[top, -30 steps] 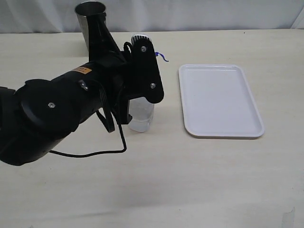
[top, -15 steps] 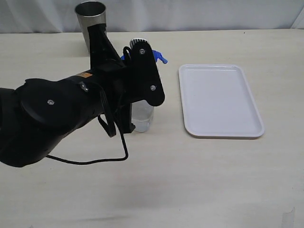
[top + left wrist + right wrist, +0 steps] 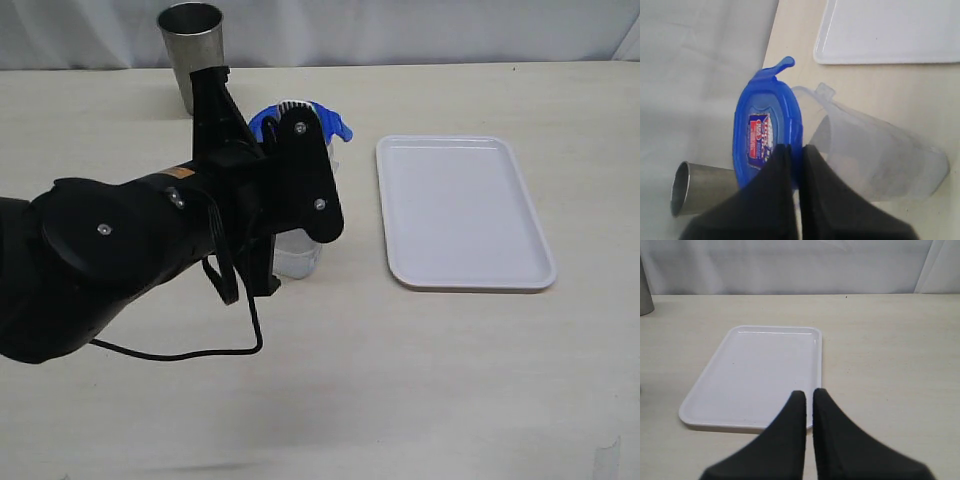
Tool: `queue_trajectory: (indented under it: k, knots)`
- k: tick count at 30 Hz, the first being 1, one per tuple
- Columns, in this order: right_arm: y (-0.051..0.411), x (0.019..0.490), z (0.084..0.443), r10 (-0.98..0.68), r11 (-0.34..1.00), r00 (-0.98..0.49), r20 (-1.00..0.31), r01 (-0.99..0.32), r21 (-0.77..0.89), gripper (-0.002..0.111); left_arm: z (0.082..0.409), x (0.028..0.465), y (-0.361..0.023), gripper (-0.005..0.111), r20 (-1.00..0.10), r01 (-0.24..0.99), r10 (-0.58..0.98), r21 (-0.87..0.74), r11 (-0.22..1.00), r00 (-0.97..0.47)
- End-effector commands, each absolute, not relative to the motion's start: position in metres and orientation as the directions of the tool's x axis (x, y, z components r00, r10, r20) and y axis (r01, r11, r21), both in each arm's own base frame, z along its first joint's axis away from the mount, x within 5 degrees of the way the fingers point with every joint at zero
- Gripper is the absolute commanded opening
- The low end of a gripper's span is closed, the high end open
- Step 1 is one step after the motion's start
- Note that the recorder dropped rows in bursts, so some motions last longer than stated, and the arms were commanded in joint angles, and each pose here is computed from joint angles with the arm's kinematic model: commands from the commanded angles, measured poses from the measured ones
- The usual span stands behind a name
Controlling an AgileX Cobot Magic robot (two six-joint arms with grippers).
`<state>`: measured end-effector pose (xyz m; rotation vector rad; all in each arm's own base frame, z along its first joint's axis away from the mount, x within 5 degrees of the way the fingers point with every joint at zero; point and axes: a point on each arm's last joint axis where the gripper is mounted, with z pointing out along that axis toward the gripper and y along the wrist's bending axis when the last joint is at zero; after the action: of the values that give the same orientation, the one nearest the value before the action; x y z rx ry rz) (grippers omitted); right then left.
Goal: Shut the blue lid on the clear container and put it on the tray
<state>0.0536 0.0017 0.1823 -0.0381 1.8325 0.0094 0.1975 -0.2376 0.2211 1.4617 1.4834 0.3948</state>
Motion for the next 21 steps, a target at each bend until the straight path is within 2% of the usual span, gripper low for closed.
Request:
queue_trajectory:
  k: [1, 21]
  knots:
    - [0.0012, 0.0534, 0.1821, -0.027, 0.999, -0.254, -0.967, -0.024, -0.022, 0.005, 0.2191, 0.1946, -0.2344, 0.000, -0.341, 0.544, 0.909, 0.823, 0.165, 0.240]
    - [0.0012, 0.0534, 0.1821, -0.027, 0.999, -0.254, -0.967, -0.024, -0.022, 0.005, 0.2206, 0.1946, -0.2360, 0.000, -0.317, 0.524, 0.907, 0.841, 0.133, 0.278]
